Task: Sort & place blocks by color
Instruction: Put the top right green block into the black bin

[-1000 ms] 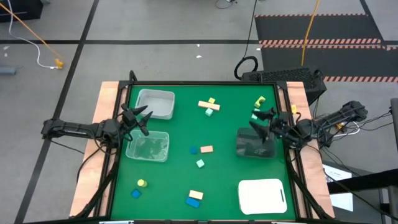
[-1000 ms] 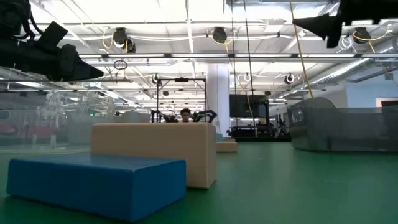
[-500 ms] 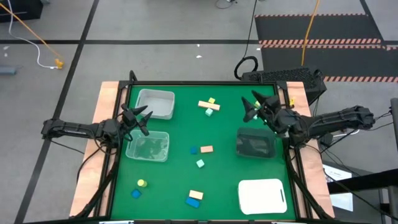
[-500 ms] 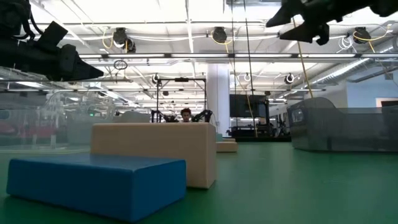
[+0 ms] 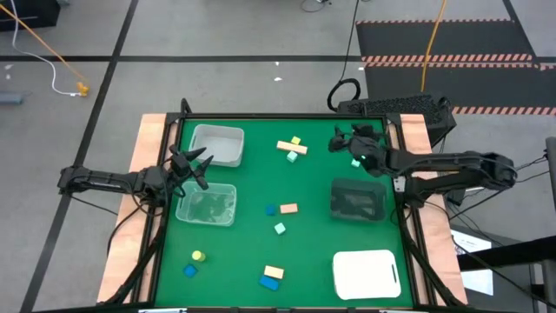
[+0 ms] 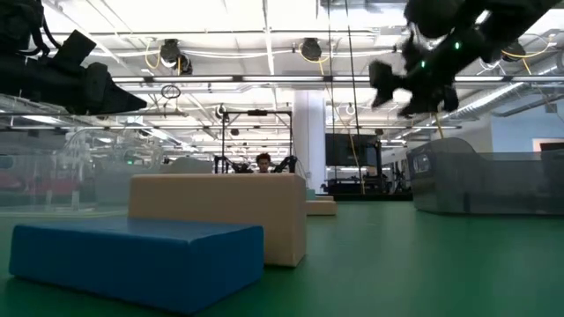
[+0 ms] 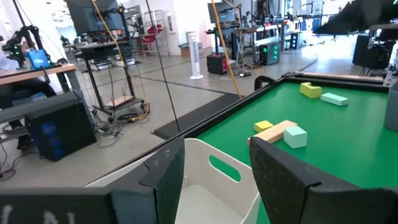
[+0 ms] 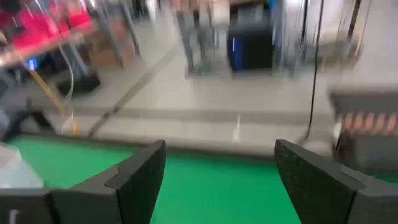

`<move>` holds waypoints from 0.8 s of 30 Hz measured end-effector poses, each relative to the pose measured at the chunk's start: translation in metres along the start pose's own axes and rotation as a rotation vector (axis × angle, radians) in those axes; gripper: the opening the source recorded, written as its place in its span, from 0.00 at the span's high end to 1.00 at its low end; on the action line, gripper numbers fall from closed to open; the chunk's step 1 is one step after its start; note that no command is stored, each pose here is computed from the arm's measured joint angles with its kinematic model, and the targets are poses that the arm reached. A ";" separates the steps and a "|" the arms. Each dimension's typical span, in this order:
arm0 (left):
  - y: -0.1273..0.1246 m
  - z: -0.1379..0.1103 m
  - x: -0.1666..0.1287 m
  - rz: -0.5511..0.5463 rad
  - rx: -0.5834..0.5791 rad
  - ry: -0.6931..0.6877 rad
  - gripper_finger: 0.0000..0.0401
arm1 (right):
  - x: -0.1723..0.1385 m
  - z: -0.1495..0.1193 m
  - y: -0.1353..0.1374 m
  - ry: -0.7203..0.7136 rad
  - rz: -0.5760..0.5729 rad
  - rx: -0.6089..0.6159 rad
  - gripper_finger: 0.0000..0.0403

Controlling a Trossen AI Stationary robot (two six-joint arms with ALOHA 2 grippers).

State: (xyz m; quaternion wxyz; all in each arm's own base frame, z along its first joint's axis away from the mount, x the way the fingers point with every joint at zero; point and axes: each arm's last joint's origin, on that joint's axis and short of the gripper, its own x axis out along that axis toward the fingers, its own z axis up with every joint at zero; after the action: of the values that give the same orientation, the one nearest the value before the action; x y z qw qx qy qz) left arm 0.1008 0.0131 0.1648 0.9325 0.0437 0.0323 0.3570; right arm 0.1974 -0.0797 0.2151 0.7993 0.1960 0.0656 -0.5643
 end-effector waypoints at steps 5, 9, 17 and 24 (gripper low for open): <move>0.000 0.000 0.000 0.000 0.000 0.000 0.54 | 0.022 -0.017 -0.025 0.319 -0.069 0.250 0.28; 0.000 0.000 0.000 0.000 0.000 0.000 0.54 | 0.032 -0.024 -0.047 0.485 -0.193 0.315 0.28; 0.000 0.000 0.000 0.000 0.000 0.000 0.54 | 0.052 -0.017 -0.074 0.520 -0.301 0.485 0.28; 0.000 0.000 0.000 -0.001 0.000 0.000 0.54 | 0.058 -0.014 -0.089 0.562 -0.332 0.545 0.28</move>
State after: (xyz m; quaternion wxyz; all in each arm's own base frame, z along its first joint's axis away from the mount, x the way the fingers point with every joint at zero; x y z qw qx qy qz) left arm 0.1007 0.0131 0.1648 0.9326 0.0437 0.0323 0.3568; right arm 0.1373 -0.1509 0.1615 0.5674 0.5331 0.1600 -0.6069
